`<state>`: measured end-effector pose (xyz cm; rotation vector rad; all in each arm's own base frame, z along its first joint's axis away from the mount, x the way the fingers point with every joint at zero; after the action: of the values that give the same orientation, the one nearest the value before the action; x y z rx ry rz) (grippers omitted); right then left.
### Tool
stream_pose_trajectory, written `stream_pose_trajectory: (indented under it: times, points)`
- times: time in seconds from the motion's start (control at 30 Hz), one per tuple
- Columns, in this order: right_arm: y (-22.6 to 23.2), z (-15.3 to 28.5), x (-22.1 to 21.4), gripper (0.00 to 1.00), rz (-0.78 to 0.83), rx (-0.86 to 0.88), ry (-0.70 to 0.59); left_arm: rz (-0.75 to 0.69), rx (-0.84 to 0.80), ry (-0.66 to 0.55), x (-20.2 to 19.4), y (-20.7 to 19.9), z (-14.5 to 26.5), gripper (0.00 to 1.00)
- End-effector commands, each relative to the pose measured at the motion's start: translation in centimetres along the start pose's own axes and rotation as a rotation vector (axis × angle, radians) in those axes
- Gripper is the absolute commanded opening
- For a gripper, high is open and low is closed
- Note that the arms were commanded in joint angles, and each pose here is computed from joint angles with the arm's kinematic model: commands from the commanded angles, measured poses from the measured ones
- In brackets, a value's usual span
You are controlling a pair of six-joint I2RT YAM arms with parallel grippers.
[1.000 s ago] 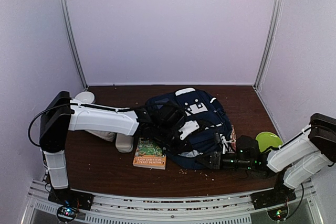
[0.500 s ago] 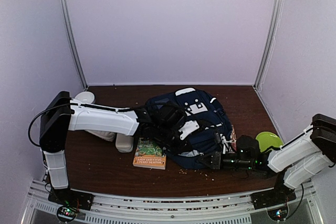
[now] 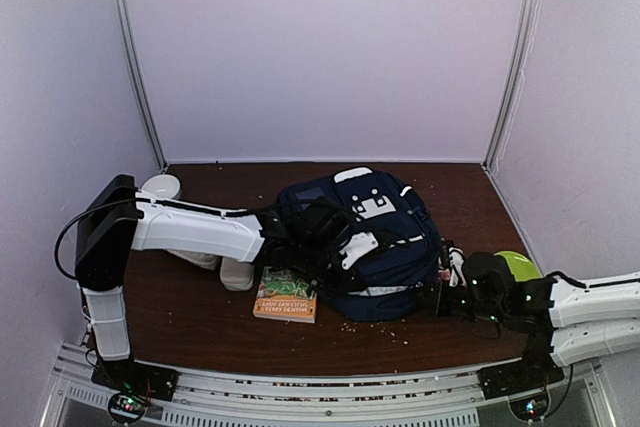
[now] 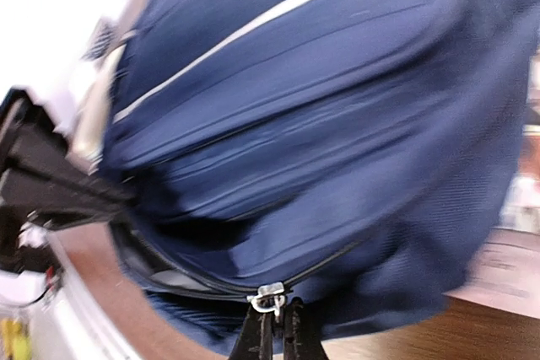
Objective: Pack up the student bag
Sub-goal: Unzip the student bag at the center of the board.
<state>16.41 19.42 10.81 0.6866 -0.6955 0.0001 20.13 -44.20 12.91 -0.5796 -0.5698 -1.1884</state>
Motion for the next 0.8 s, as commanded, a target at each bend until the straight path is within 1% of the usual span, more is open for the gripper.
stream_pose_trajectory:
  times: [0.0,0.1,0.17,0.27,0.37,0.4,0.47,0.5,0.53,0.57,0.67,0.77]
  points:
    - [-6.3,2.1,-0.4,0.0,-0.003,-0.426,-0.041,0.002,0.02,-0.047,0.9,0.1,0.9,0.0]
    - [-7.6,2.4,-0.1,0.0,-0.054,-0.511,-0.066,0.002,0.013,-0.056,1.1,0.0,1.3,0.0]
    - [-8.0,2.1,0.1,0.0,-0.095,-0.527,-0.084,0.001,0.008,-0.059,1.1,-0.2,1.5,0.0]
    - [-7.6,1.4,0.8,0.0,-0.14,-0.503,-0.113,0.003,0.022,-0.053,1.0,-0.3,1.6,0.0]
    - [-6.0,0.6,1.5,0.0,-0.155,-0.423,-0.117,-0.012,0.033,-0.05,0.9,-1.0,2.2,0.0]
    - [-5.5,0.5,1.7,0.0,-0.154,-0.397,-0.117,-0.019,0.032,-0.06,1.0,-1.4,2.6,0.05]
    - [-4.8,0.3,1.7,0.0,-0.148,-0.353,-0.105,-0.026,0.026,-0.094,1.4,-2.1,3.6,0.28]
    - [-4.6,0.2,1.7,0.0,-0.147,-0.339,-0.1,-0.027,0.025,-0.117,1.7,-2.4,4.2,0.38]
    - [-4.3,0.2,1.6,0.0,-0.143,-0.326,-0.092,-0.03,0.021,-0.138,2.0,-2.7,4.6,0.45]
    - [-4.2,0.2,1.5,0.0,-0.14,-0.316,-0.085,-0.032,0.019,-0.158,2.4,-3.0,5.1,0.5]
    - [-3.6,0.2,1.3,0.0,-0.137,-0.283,-0.074,-0.043,0.02,-0.2,3.8,-3.6,5.8,0.61]
    - [-2.7,0.2,1.3,0.0,-0.138,-0.232,-0.075,-0.062,0.019,-0.217,5.2,-3.9,5.6,0.64]
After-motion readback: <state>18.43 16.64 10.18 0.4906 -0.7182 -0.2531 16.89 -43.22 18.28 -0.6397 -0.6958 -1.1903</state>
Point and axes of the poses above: each gripper's point midway between its finger pads, its own z axis back along the fingers, its own y axis along the line the jaws close on, x = y × z, the point moved 5 cm from there along z, back along the fingers, and after that the axes turned 1 degree about -z, right-handed, at the moved point
